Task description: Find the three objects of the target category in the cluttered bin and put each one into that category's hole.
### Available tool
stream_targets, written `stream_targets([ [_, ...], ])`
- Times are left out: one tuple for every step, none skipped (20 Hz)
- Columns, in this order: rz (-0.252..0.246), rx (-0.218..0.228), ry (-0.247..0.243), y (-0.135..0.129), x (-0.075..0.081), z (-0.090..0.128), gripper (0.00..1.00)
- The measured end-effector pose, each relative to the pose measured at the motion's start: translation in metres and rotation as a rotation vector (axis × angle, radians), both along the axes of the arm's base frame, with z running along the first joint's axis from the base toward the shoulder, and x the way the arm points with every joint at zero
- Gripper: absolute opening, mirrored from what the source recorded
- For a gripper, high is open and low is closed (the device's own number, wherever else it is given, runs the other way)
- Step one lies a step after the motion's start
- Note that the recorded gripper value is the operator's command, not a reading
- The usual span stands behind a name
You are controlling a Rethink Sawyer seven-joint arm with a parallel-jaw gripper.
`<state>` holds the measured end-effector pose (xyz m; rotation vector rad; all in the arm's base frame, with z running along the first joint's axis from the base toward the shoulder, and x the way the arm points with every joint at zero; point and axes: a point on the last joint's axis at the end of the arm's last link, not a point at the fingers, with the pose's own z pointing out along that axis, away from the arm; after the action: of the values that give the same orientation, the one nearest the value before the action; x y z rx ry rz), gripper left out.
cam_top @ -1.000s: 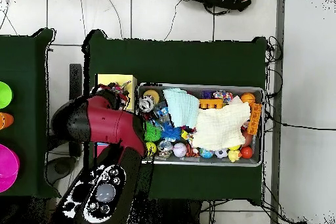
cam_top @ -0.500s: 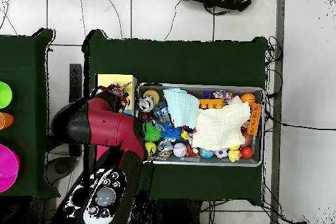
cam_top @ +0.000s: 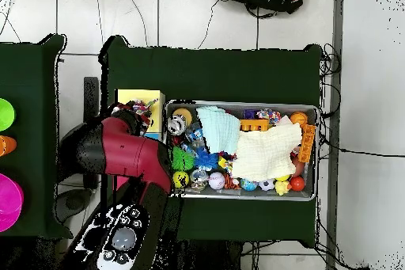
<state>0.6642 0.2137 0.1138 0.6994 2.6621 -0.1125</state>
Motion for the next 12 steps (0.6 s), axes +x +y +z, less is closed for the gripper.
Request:
stream_targets([
  [-0.001,0.001,0.000,0.000,0.000,0.000,1.00],
  [-0.003,0.003,-0.001,0.001,0.000,0.001,1.00],
  [-0.003,0.004,0.000,0.002,0.000,0.001,1.00],
  [-0.003,0.005,0.000,0.003,0.001,0.002,1.00],
  [-0.002,0.006,0.003,0.004,0.000,0.003,1.00],
  [-0.001,0.007,0.005,0.005,0.001,0.004,1.00],
  [0.001,0.010,0.012,0.007,0.000,0.006,1.00],
  [0.003,0.014,0.018,0.009,0.000,0.009,1.00],
  [0.003,0.016,0.023,0.011,0.000,0.010,1.00],
  [0.004,0.018,0.024,0.012,-0.001,0.012,1.00],
  [0.004,0.020,0.023,0.013,0.000,0.014,1.00],
  [0.003,0.022,0.020,0.012,0.000,0.016,1.00],
])
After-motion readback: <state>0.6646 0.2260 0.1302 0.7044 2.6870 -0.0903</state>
